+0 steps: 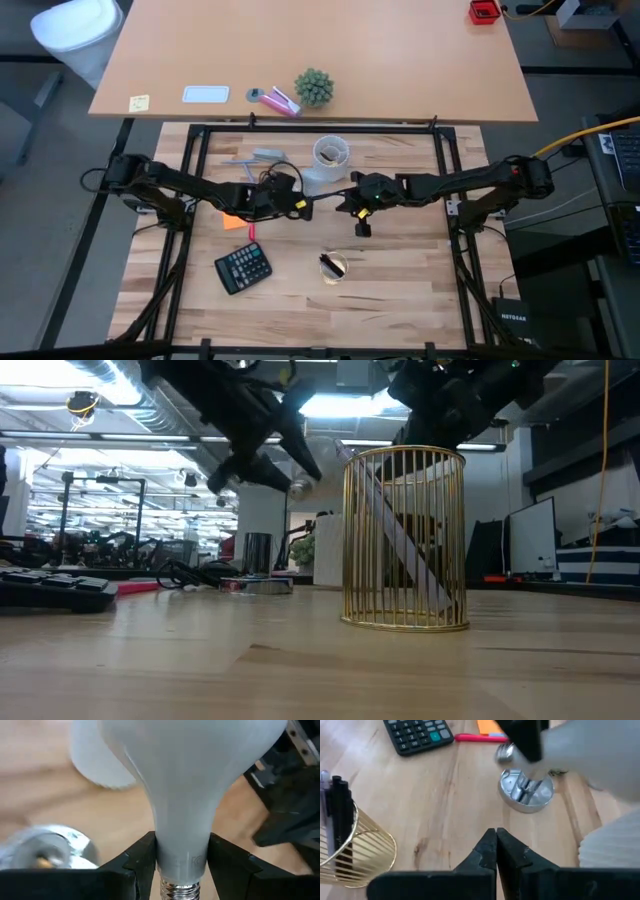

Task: Screw lightbulb
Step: Insert the lightbulb into the lamp

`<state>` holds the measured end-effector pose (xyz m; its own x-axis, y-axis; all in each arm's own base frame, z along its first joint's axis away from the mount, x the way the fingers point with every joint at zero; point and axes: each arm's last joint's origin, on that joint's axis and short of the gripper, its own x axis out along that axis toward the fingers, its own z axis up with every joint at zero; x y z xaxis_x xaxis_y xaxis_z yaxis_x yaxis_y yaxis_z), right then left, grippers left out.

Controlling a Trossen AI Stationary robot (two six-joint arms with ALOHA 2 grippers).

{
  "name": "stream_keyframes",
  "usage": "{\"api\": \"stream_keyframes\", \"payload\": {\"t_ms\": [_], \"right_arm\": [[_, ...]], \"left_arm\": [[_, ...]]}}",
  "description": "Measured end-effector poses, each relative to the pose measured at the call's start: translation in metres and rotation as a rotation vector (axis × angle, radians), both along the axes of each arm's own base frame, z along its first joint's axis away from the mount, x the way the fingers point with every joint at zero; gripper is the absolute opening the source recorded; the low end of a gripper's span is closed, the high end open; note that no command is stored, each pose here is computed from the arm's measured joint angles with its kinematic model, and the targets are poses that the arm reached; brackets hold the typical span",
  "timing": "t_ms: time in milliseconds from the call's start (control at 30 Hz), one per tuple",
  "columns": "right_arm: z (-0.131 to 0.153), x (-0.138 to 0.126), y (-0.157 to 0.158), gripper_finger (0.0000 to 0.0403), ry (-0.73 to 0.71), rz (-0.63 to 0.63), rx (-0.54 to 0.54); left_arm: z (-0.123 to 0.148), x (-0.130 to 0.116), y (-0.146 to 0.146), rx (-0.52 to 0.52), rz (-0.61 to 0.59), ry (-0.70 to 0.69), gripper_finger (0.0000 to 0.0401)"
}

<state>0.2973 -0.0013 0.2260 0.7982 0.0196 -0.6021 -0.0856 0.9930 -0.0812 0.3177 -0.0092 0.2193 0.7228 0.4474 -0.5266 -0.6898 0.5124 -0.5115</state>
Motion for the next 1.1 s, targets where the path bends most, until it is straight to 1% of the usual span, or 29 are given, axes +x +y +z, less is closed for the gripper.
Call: {"api": "stream_keyframes", "payload": {"t_ms": [133, 233, 400, 567, 667, 767, 867, 1000, 1100], "right_arm": [[0.002, -0.004, -0.001, 0.0005, 0.011, -0.017, -0.035], [0.004, -0.008, -0.003, 0.0005, 0.031, -0.067, -0.075], [0.006, -0.012, -0.005, 0.0005, 0.042, -0.12, -0.116], [0.006, -0.012, -0.005, 0.0005, 0.048, -0.126, -0.12], [0.007, -0.011, -0.005, 0.0005, 0.031, -0.127, -0.12], [0.01, -0.009, -0.005, 0.0005, -0.011, -0.131, -0.117], [0.016, -0.005, -0.005, 0.0005, -0.084, -0.137, -0.113], [0.025, 0.0, -0.011, 0.0005, -0.186, -0.161, -0.108], [0.028, 0.002, -0.02, 0.0005, -0.23, -0.195, -0.104]], "left_arm": [[0.015, -0.013, 0.004, 0.115, 0.077, 0.019, 0.0153], [0.025, -0.024, 0.006, 0.194, 0.138, 0.04, 0.0153], [0.024, -0.043, 0.006, 0.29, 0.26, 0.079, 0.0153], [0.003, -0.056, 0.002, 0.338, 0.37, 0.085, 0.0153], [-0.017, -0.064, -0.004, 0.354, 0.429, 0.066, 0.0153], [-0.034, -0.071, -0.012, 0.403, 0.482, 0.015, 0.0153], [-0.049, -0.078, -0.021, 0.454, 0.494, -0.021, 0.0153], [-0.066, -0.085, -0.03, 0.476, 0.486, -0.061, 0.0153], [-0.075, -0.088, -0.034, 0.496, 0.49, -0.079, 0.0153]]}}
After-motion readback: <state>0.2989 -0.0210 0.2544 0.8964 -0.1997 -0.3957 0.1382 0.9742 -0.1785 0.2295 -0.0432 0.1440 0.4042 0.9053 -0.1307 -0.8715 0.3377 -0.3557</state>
